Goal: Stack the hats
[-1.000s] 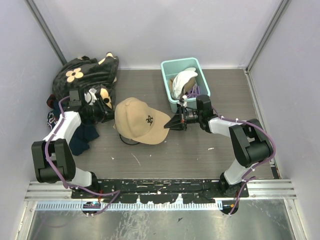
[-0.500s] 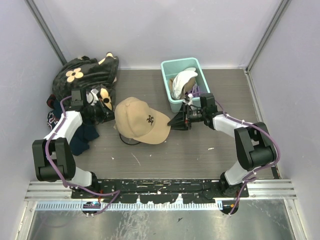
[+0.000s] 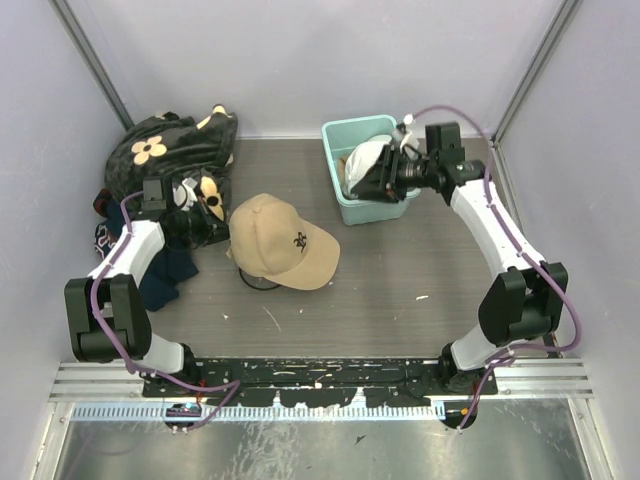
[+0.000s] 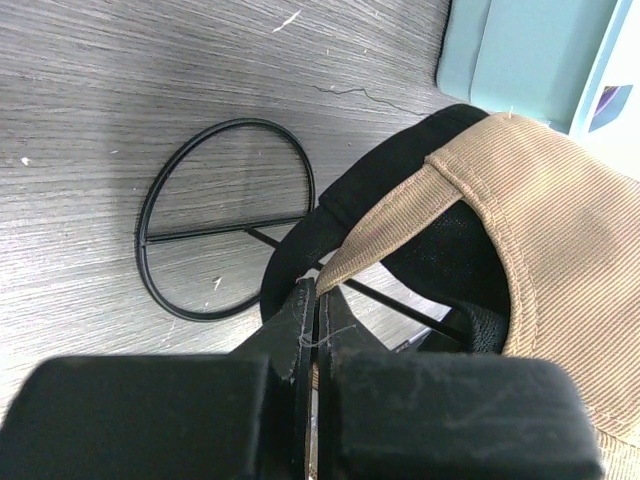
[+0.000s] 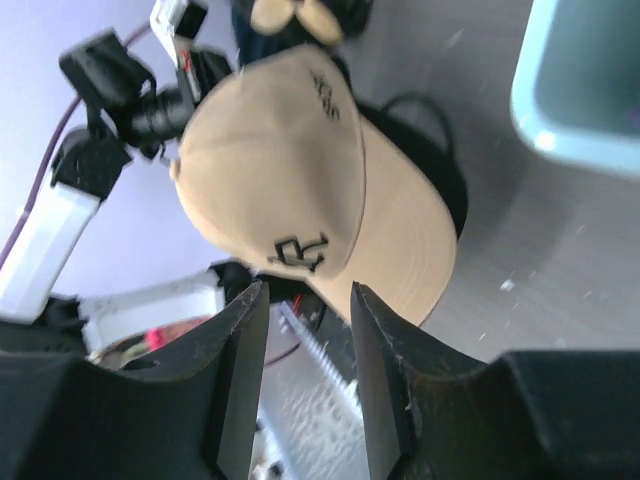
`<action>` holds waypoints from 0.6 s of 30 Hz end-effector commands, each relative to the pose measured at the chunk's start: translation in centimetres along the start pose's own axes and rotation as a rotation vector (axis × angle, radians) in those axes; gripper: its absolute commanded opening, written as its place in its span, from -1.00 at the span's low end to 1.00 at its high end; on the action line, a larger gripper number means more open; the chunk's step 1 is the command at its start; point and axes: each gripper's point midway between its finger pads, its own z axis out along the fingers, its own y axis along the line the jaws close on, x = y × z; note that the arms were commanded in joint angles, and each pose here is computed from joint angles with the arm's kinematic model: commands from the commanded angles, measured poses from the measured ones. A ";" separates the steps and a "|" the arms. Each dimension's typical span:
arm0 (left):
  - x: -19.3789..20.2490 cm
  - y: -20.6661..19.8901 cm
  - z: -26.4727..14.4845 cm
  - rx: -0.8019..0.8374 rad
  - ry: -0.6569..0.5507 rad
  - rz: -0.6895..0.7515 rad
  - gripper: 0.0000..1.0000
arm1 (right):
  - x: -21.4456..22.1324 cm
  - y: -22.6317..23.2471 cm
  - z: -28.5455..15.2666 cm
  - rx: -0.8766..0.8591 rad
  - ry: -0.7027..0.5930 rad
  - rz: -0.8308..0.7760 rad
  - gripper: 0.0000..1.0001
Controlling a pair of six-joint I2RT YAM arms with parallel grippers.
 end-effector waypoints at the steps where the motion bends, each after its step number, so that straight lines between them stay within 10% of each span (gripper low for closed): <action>1: -0.3 -0.3 -0.4 -0.005 -0.010 0.027 -0.97 | -4.3 -2.1 -2.2 0.324 -0.142 -0.155 -0.12; 9: -0.3 -0.3 -0.6 -0.011 -0.010 0.025 -0.97 | -7.9 -7.7 -3.3 0.761 -0.183 -0.200 -0.19; 18: 0.0 0.0 -0.6 -0.023 -0.006 0.021 -0.98 | -7.1 -8.8 -0.4 0.862 -0.130 -0.287 -0.28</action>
